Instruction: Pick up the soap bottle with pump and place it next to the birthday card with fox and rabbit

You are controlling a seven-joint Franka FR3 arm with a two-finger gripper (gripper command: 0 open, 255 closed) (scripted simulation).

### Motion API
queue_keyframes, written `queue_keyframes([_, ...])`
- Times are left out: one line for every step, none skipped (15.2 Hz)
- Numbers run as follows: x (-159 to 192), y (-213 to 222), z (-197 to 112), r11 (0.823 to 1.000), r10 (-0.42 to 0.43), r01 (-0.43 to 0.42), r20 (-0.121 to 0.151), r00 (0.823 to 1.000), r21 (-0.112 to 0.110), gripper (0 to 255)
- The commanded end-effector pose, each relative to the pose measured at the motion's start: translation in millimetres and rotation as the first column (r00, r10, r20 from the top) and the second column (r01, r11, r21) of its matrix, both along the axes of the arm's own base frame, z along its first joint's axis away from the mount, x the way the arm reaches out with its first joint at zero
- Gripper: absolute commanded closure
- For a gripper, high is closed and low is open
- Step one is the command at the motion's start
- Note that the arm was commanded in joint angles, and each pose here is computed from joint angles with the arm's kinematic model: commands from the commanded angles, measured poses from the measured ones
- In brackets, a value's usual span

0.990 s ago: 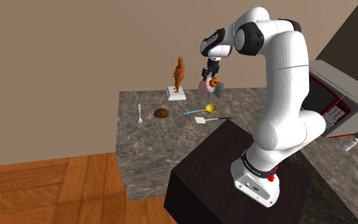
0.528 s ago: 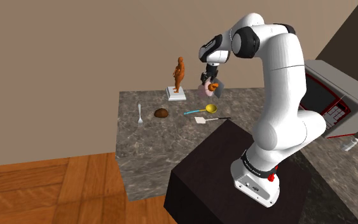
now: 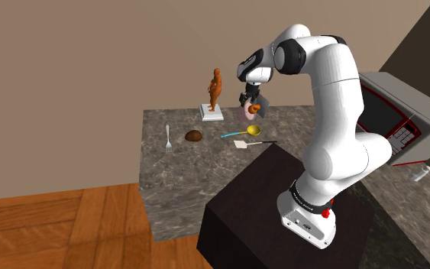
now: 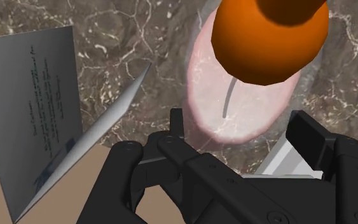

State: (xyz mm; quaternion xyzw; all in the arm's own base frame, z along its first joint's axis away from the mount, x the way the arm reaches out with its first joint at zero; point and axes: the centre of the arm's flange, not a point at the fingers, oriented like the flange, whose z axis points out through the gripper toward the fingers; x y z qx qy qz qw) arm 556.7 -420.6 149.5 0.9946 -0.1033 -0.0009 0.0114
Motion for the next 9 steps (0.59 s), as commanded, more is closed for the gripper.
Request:
queue_keyframes([-1.5, 0.4, -13.1, 1.000, 0.000, 0.000, -0.006, 1.000, 0.004, 255])
queue_keyframes([-1.5, 0.4, -18.4, 1.000, 0.000, 0.000, -0.006, 1.000, 0.004, 255])
queue_keyframes([-1.5, 0.4, -22.6, 1.000, 0.000, 0.000, -0.006, 1.000, 0.004, 255])
queue_keyframes([-1.6, 0.4, -22.6, 1.000, 0.000, 0.000, -0.006, 1.000, 0.004, 255])
queue_keyframes([-1.5, 0.4, -22.6, 1.000, 0.000, 0.000, -0.006, 1.000, 0.004, 255])
queue_keyframes([-1.5, 0.4, -22.6, 1.000, 0.000, 0.000, -0.006, 1.000, 0.004, 255])
queue_keyframes([-1.5, 0.4, -22.6, 1.000, 0.000, 0.000, -0.006, 1.000, 0.004, 255])
queue_keyframes([-1.5, 0.4, -22.6, 1.000, 0.000, 0.000, -0.006, 1.000, 0.004, 255])
queue_keyframes([-1.5, 0.4, -22.6, 1.000, 0.000, 0.000, -0.006, 1.000, 0.004, 255])
